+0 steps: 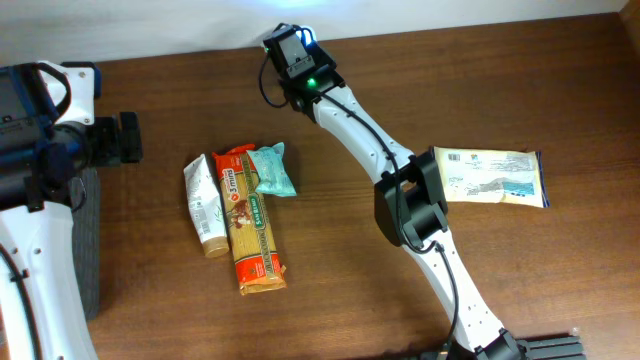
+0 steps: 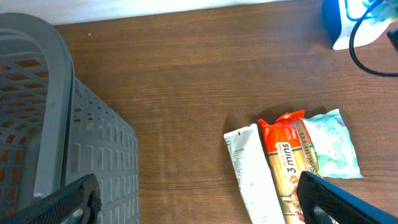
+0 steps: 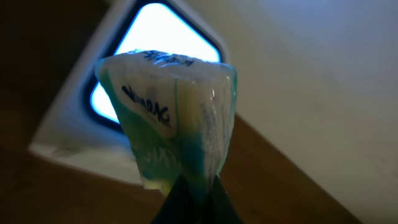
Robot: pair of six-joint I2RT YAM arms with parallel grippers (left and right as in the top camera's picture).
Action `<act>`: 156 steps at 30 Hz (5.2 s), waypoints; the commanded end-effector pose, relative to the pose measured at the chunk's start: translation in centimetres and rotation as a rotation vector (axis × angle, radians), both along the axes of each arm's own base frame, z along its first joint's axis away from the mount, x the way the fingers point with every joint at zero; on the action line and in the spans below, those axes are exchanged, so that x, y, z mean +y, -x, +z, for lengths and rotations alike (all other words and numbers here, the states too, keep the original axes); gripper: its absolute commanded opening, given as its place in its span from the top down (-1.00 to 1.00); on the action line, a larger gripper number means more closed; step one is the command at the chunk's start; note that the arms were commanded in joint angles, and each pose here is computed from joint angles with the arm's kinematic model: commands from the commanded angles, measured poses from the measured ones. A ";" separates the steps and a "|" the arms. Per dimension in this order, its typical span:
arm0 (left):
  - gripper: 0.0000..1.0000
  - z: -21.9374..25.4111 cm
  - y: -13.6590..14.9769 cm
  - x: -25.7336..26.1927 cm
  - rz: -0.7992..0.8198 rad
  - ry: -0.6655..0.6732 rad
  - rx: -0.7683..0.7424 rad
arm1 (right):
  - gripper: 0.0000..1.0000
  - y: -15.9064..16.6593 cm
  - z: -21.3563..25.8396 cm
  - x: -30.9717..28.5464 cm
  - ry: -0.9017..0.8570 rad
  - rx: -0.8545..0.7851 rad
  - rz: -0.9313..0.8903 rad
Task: Scan the item barcode
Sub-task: 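Raise the teal packet to the scanner window and hold it, then carry the teal packet right and drop it onto the snack bag, then reach the right gripper to the mint-green bag and pull it out, then grasp the mint-green bag with the right gripper and lift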
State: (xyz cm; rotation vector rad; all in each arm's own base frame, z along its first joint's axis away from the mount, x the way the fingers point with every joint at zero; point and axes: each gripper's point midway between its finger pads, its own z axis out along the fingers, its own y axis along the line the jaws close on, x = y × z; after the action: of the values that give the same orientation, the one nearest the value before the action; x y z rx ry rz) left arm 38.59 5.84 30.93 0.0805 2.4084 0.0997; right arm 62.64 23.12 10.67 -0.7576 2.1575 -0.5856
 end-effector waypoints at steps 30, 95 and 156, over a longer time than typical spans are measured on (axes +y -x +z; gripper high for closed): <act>-0.98 0.5 0.2 -0.1 -0.014 -0.003 -0.014 | 0.92 29.4 2.8 -33.5 -0.751 0.819 -0.965; -0.98 0.5 0.2 -0.1 -0.014 -0.003 -0.014 | 0.14 22.1 1.3 4.2 -0.330 0.863 0.170; -0.99 0.5 0.2 -0.1 -0.014 -0.003 -0.014 | 0.92 18.4 -0.4 -3.1 -1.060 1.055 -0.242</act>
State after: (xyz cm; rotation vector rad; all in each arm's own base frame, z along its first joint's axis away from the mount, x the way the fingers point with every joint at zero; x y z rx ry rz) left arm 38.59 5.83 30.93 0.0807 2.4084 0.0992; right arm 43.27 21.85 9.17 -0.4646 2.8743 1.2053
